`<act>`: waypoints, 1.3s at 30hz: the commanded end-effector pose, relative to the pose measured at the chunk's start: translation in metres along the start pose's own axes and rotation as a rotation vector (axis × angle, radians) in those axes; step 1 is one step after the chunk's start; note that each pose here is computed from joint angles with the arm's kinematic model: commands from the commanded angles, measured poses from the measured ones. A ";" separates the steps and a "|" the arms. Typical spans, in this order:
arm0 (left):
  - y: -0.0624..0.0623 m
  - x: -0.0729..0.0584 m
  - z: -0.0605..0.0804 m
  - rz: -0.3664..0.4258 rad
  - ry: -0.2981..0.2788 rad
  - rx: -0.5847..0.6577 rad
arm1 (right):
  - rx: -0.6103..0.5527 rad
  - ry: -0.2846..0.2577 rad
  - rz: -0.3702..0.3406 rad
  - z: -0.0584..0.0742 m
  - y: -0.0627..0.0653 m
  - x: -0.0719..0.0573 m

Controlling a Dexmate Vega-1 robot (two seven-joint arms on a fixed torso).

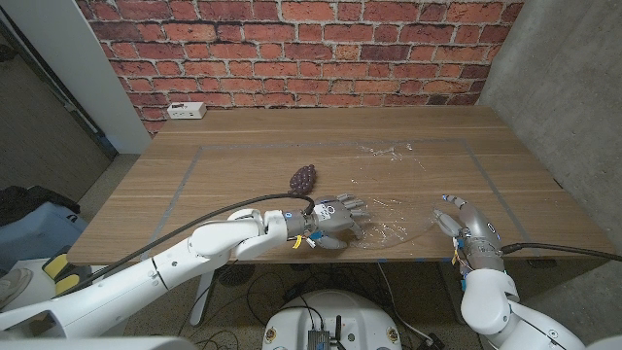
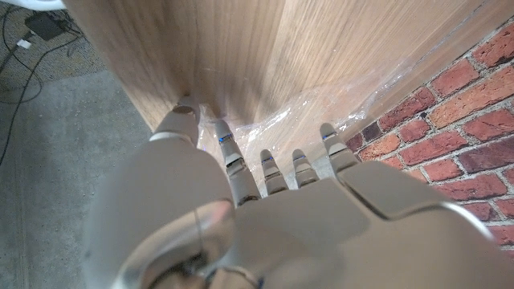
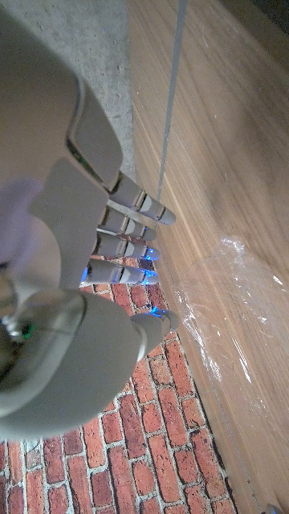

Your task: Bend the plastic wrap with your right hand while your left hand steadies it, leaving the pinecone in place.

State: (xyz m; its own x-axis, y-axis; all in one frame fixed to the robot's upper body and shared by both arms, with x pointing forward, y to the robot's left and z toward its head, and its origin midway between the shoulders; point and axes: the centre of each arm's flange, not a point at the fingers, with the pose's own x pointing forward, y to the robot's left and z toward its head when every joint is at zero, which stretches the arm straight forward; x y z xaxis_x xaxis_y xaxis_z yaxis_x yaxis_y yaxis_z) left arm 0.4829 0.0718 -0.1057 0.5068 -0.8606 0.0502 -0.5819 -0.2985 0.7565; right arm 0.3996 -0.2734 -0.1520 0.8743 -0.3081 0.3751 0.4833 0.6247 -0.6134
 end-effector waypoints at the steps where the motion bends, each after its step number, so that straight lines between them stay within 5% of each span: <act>1: -0.008 -0.003 -0.002 0.210 -0.004 -0.040 | -0.004 -0.004 -0.003 0.001 -0.001 -0.001; 7: -0.010 -0.006 -0.004 0.317 -0.008 -0.110 | -0.006 0.000 -0.007 0.002 -0.001 -0.001; 16: -0.011 -0.004 -0.006 0.316 0.025 -0.090 | -0.003 0.003 -0.012 0.003 -0.002 0.000; 25: -0.010 -0.007 -0.009 0.378 0.089 -0.112 | -0.159 0.070 -0.013 0.008 -0.005 0.001; 39: -0.007 -0.002 -0.012 0.403 0.083 -0.142 | -0.245 0.117 -0.057 0.004 0.001 -0.002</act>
State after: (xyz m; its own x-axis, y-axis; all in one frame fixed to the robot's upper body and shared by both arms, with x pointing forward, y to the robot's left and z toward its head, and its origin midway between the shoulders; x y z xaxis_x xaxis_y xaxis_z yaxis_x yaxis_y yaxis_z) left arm 0.4916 0.0828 -0.1069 0.3211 -0.8646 0.3864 -0.6586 0.0894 0.7472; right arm 0.3991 -0.2672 -0.1459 0.8619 -0.3731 0.3434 0.4974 0.4905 -0.7155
